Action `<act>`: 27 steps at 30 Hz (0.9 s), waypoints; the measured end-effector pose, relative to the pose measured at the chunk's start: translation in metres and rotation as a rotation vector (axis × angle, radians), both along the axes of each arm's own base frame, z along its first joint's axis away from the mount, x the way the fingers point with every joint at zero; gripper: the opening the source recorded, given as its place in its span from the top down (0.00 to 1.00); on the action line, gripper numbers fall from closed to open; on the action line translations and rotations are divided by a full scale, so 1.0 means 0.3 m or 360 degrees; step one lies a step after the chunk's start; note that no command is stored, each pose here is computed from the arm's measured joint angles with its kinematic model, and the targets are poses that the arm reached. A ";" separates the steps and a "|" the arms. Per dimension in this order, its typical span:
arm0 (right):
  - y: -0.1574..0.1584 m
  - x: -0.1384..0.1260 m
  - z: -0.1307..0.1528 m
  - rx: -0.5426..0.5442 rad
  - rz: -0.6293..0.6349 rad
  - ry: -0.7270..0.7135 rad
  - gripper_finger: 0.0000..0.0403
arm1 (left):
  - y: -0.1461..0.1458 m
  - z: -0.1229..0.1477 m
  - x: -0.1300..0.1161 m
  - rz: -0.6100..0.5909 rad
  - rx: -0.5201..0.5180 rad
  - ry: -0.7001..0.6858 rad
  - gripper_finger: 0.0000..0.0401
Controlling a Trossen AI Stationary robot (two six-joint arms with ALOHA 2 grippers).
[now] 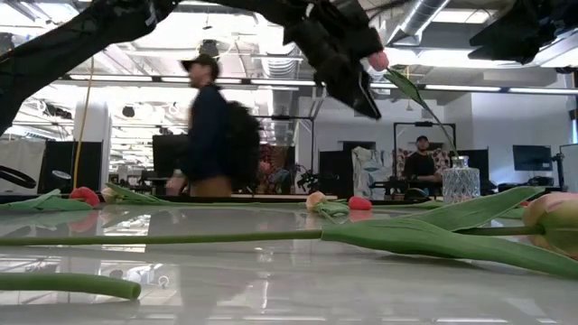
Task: Sort flowers into vase by color
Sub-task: Put the pink flower in the transparent vase
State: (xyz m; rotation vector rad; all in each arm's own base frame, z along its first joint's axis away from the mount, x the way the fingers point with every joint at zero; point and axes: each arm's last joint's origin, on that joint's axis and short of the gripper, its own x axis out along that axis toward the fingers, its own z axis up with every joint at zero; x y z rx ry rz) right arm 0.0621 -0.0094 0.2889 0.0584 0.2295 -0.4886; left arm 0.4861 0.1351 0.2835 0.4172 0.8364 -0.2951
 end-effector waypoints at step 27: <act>-0.060 0.206 -0.080 -0.0050 -0.0274 0.0568 0.31 | -0.082 0.392 -0.265 -0.0147 -0.0269 -0.0216 0.55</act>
